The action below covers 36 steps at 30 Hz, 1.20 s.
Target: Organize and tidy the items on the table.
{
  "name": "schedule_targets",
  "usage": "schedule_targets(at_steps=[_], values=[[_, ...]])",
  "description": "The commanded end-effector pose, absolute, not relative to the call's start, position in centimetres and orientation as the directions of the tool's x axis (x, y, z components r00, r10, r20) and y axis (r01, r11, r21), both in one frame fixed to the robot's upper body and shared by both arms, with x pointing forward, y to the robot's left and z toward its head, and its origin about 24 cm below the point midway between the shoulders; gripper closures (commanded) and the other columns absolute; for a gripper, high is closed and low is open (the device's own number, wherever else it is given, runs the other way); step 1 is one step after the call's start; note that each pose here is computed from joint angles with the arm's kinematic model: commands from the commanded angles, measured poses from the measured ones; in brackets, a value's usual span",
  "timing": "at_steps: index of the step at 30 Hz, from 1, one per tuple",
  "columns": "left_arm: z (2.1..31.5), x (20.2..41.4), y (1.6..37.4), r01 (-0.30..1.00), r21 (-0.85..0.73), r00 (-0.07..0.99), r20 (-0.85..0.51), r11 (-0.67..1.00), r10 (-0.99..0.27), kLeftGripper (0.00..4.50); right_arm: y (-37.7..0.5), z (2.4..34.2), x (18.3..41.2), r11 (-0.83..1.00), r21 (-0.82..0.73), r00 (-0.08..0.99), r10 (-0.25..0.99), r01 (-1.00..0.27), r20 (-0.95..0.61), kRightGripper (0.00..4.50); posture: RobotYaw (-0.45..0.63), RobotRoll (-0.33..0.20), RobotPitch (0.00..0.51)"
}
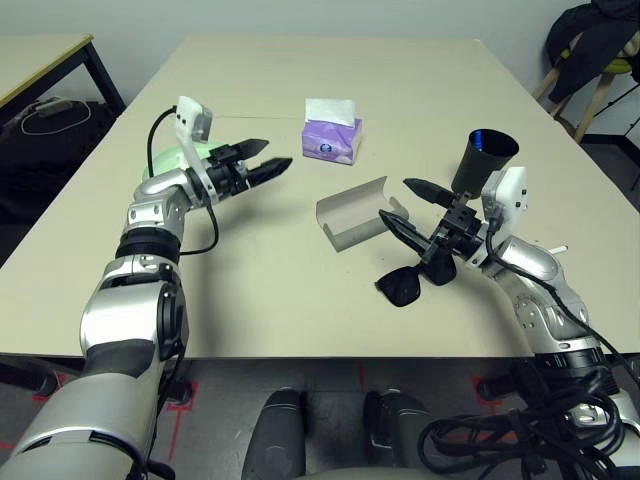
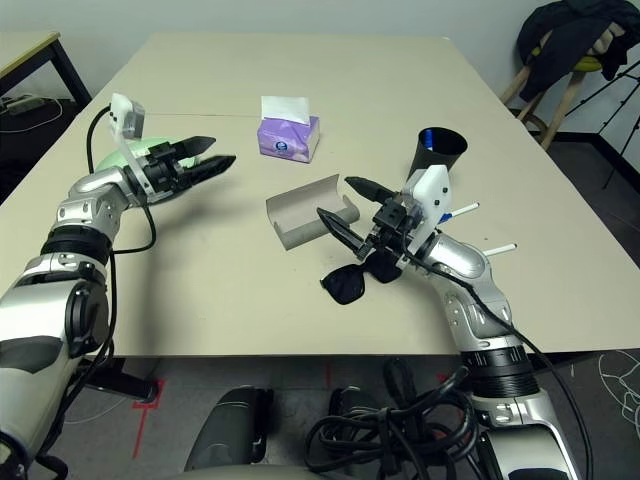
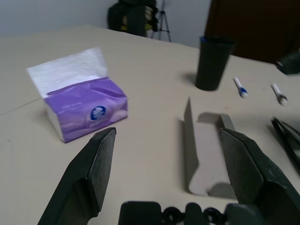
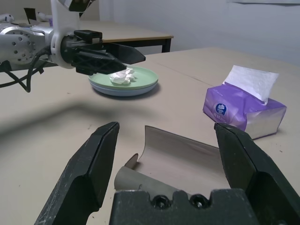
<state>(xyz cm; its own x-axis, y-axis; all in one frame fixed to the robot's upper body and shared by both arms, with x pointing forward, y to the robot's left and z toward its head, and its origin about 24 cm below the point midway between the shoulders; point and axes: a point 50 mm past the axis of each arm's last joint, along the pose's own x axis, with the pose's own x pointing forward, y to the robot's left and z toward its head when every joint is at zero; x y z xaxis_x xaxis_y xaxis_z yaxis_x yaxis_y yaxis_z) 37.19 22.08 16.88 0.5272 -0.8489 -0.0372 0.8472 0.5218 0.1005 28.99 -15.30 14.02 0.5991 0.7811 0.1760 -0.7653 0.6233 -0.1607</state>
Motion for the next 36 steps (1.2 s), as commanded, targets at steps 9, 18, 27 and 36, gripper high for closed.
schedule_targets(at_steps=[9, 18, 27, 36], values=[[14.2, 33.6, 21.8, 0.949, 0.193, 0.288, -0.203, 0.25, -0.936, 0.04, -15.9, 14.6, 28.1, 0.6, -0.17, 0.582, 0.8, -0.782, 0.147, 0.0, 0.12, 0.0, 0.127], [12.8, 32.0, 19.5, 0.978, 0.171, 0.152, -0.199, 0.119, -0.968, 0.04, -16.1, 15.9, 29.2, 0.545, -0.335, 0.588, 0.808, -0.768, -0.034, 0.0, 0.12, 0.0, 0.127], [12.3, 31.4, 18.4, 0.978, 0.203, 0.096, -0.183, 0.058, -0.978, 0.04, -15.6, 17.3, 28.0, 0.3, -0.401, 0.482, 0.718, -0.865, -0.502, 0.0, 0.12, 0.0, 0.13], [12.1, 31.1, 17.8, 0.98, 0.191, 0.077, -0.151, 0.048, -0.985, 0.04, -15.7, 18.2, 26.7, 0.038, -0.403, 0.344, 0.599, -0.914, -0.723, 0.0, 0.12, 0.0, 0.136]])
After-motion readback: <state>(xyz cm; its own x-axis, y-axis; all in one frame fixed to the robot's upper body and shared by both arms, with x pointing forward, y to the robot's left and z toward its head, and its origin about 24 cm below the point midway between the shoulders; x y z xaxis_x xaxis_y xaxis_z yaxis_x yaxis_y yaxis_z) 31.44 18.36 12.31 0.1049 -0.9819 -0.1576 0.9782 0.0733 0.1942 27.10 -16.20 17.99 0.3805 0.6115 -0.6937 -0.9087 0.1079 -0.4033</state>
